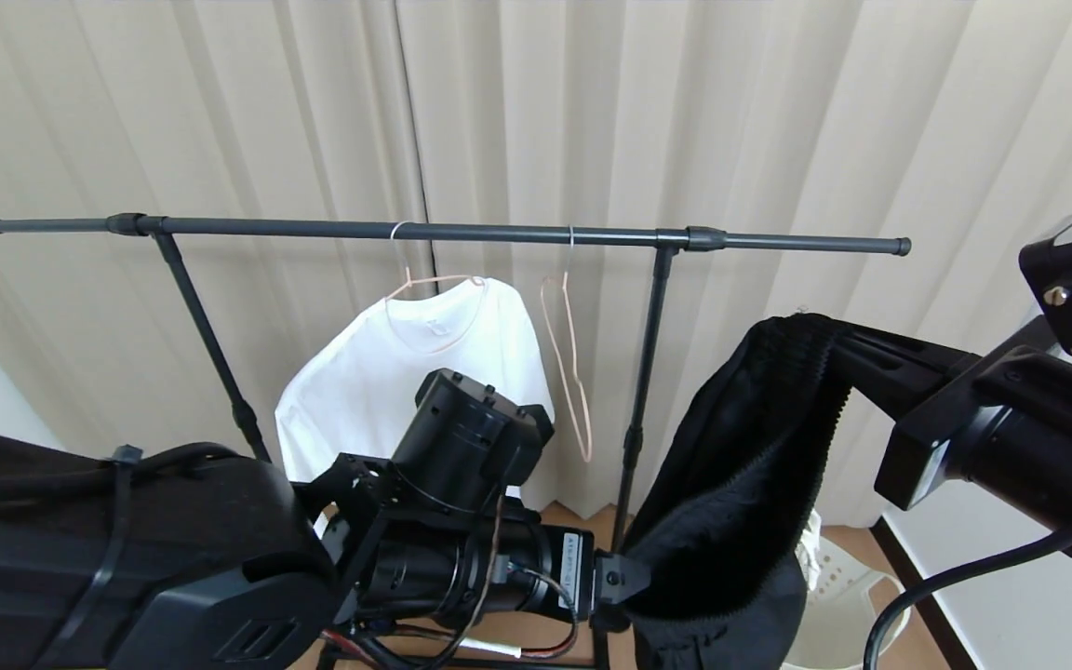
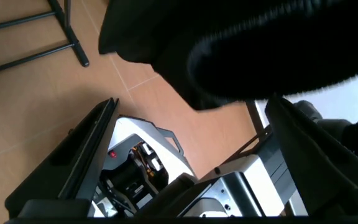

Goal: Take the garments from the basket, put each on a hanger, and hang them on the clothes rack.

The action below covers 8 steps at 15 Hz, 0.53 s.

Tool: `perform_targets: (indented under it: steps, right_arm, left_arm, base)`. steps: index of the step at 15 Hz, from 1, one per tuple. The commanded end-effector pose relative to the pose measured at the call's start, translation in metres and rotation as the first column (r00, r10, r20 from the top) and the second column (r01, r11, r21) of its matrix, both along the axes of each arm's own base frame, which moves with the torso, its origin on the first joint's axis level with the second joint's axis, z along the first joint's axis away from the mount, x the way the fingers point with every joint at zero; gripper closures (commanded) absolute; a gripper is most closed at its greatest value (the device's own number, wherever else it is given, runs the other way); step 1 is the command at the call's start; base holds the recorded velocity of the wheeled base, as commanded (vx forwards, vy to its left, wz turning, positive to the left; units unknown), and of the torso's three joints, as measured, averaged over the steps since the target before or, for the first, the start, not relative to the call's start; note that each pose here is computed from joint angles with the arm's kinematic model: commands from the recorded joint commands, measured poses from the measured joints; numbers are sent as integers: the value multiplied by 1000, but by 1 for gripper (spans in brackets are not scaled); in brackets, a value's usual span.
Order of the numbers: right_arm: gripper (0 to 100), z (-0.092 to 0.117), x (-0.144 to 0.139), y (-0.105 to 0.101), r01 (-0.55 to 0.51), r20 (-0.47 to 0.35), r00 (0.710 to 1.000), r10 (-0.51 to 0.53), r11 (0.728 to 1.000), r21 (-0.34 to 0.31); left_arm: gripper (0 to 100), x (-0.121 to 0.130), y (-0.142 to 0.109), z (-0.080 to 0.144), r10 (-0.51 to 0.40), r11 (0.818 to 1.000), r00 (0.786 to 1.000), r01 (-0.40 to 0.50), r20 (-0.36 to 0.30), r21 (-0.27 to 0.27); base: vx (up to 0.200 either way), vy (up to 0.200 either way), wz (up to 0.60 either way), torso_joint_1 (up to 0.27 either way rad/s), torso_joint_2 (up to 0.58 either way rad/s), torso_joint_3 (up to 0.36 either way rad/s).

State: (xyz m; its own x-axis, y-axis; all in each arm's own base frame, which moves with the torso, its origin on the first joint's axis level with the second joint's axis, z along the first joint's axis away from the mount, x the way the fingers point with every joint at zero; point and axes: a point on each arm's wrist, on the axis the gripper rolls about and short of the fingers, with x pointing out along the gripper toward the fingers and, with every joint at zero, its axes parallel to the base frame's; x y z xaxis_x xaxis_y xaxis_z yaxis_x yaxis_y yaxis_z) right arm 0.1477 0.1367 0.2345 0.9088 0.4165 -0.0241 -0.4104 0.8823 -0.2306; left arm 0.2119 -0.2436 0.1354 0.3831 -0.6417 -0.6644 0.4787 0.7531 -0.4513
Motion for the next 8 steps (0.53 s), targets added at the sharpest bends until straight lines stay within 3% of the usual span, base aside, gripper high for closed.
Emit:
perform_targets:
  steps: [1, 8]
  right_arm:
    - [100, 2, -4, 3, -23, 3, 1000, 23, 1000, 9]
    - [100, 4, -7, 5, -41, 6, 999, 41, 999, 28]
  left_arm:
    - [0, 6, -7, -12, -1, 1000, 1000, 2, -20, 22]
    - [0, 5, -24, -21, -32, 999, 999, 34, -34, 35]
  base:
    - [0, 0, 0, 0, 0, 0]
    - [0, 0, 0, 0, 0, 0]
